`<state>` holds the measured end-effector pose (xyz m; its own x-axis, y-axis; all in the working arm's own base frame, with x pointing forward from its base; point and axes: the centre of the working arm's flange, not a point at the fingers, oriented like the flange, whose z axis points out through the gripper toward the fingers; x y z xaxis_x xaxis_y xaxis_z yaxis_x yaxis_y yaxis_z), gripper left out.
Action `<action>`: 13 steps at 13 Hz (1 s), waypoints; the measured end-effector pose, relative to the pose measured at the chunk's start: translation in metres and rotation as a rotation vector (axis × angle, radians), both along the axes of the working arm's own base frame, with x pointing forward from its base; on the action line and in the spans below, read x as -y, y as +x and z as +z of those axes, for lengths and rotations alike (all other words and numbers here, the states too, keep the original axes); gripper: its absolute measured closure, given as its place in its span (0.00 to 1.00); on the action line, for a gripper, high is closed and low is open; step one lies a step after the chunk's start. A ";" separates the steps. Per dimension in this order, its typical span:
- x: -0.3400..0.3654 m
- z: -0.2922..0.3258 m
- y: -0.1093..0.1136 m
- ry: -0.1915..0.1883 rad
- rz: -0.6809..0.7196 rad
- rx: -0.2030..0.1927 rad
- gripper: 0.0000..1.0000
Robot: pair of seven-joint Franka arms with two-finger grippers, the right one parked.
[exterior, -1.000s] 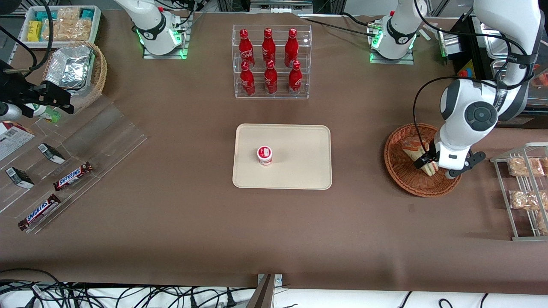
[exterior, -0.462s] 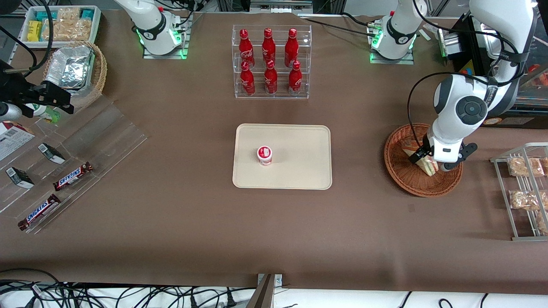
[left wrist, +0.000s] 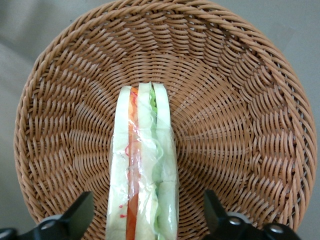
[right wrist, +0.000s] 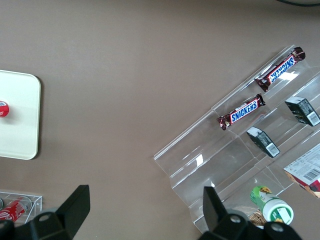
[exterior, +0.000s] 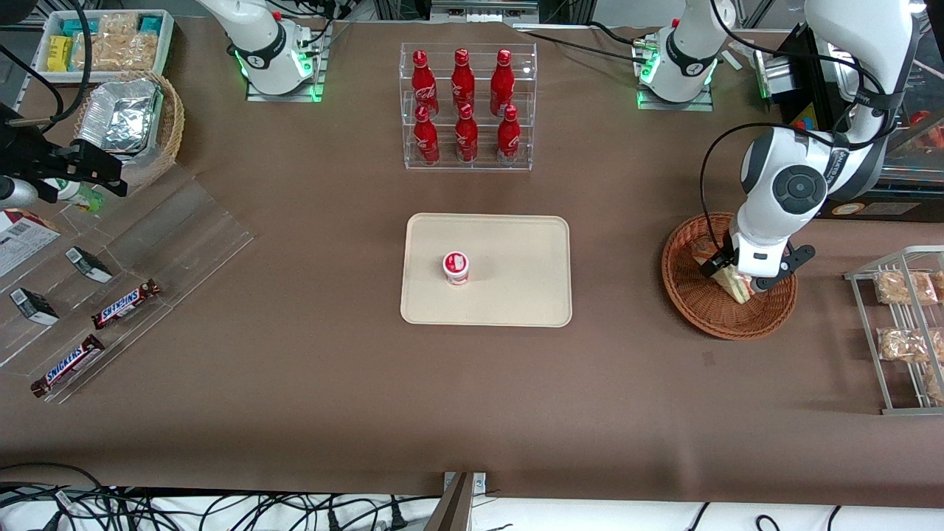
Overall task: Place sandwich from basket to tray
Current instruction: 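Close the left gripper on the wrapped sandwich's edge, then lift the sandwich and carry it with the left gripper to the cream tray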
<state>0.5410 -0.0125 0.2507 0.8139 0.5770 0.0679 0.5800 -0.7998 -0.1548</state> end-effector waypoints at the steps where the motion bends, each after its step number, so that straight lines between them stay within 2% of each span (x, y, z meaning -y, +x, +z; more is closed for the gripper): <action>1: 0.000 0.000 0.000 0.000 0.000 0.000 0.22; 4: 0.000 0.000 0.000 0.000 0.000 0.000 0.57; 7: -0.001 0.001 0.000 0.003 0.000 -0.007 0.74; 9: 0.000 0.011 0.006 0.017 -0.017 -0.037 0.75; 11: 0.009 0.035 0.017 0.037 -0.084 -0.100 0.75; 13: 0.025 0.069 0.031 0.051 -0.125 -0.127 0.72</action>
<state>0.5716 -0.0371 0.3197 0.8829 0.4694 -0.0138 0.4497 -0.8536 -0.2629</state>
